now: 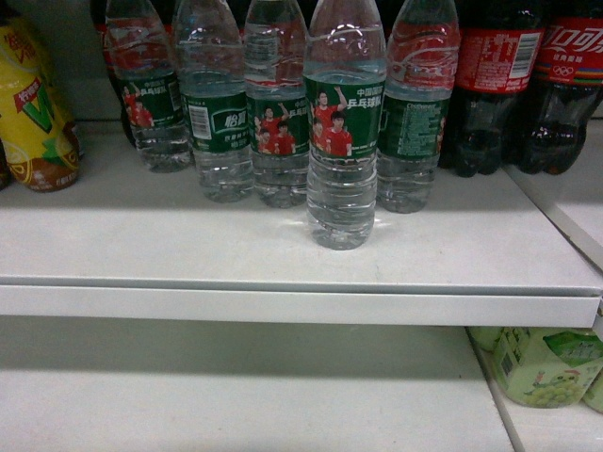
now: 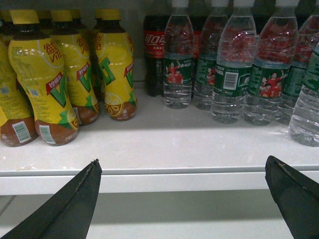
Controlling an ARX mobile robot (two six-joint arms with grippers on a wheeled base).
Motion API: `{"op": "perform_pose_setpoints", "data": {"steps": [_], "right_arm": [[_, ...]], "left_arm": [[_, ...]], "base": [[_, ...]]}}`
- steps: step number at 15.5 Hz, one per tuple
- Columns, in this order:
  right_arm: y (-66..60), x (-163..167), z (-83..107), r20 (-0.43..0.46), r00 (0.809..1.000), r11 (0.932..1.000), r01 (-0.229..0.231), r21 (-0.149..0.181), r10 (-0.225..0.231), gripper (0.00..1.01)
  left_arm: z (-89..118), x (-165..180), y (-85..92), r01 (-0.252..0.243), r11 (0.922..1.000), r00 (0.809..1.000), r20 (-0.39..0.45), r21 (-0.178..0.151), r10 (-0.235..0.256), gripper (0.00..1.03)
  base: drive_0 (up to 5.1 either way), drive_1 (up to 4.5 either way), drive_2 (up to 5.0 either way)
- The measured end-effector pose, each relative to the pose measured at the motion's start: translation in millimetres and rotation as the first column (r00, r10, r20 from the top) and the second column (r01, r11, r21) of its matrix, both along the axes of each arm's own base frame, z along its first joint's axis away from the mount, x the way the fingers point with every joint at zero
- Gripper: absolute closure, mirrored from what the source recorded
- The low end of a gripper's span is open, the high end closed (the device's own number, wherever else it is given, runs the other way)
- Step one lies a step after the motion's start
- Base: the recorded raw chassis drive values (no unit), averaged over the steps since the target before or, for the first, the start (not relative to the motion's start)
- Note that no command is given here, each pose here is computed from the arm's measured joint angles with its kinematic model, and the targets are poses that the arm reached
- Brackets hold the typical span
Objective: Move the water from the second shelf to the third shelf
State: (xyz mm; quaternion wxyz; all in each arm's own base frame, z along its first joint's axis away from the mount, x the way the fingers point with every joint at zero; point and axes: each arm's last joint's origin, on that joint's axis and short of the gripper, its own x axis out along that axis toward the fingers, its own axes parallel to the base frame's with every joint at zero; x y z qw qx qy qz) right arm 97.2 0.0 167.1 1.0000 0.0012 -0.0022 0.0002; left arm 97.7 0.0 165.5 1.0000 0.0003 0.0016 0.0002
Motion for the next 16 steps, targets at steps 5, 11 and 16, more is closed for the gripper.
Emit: {"op": "perform_pose_setpoints", "data": {"steps": [5, 11, 16], "right_arm": [[0.0, 0.0, 0.0, 0.000, 1.000, 1.0000, 0.000, 0.000, 0.000, 0.03], [0.0, 0.0, 0.0, 0.000, 1.000, 1.0000, 0.000, 0.000, 0.000, 0.03], [0.0, 0.0, 0.0, 0.000, 1.000, 1.0000, 0.000, 0.000, 0.000, 0.03]], "left_arm": [[0.0, 0.0, 0.0, 0.000, 1.0000, 1.000, 0.000, 0.000, 0.000, 0.05], [0.0, 0.0, 0.0, 0.000, 1.0000, 1.000, 0.000, 0.000, 0.000, 0.05], [0.0, 0.0, 0.0, 0.000, 1.0000, 1.000, 0.000, 0.000, 0.000, 0.05]], "base": [[0.0, 0.00, 0.0], [0.0, 0.00, 0.0], [0.0, 0.00, 0.0]]}}
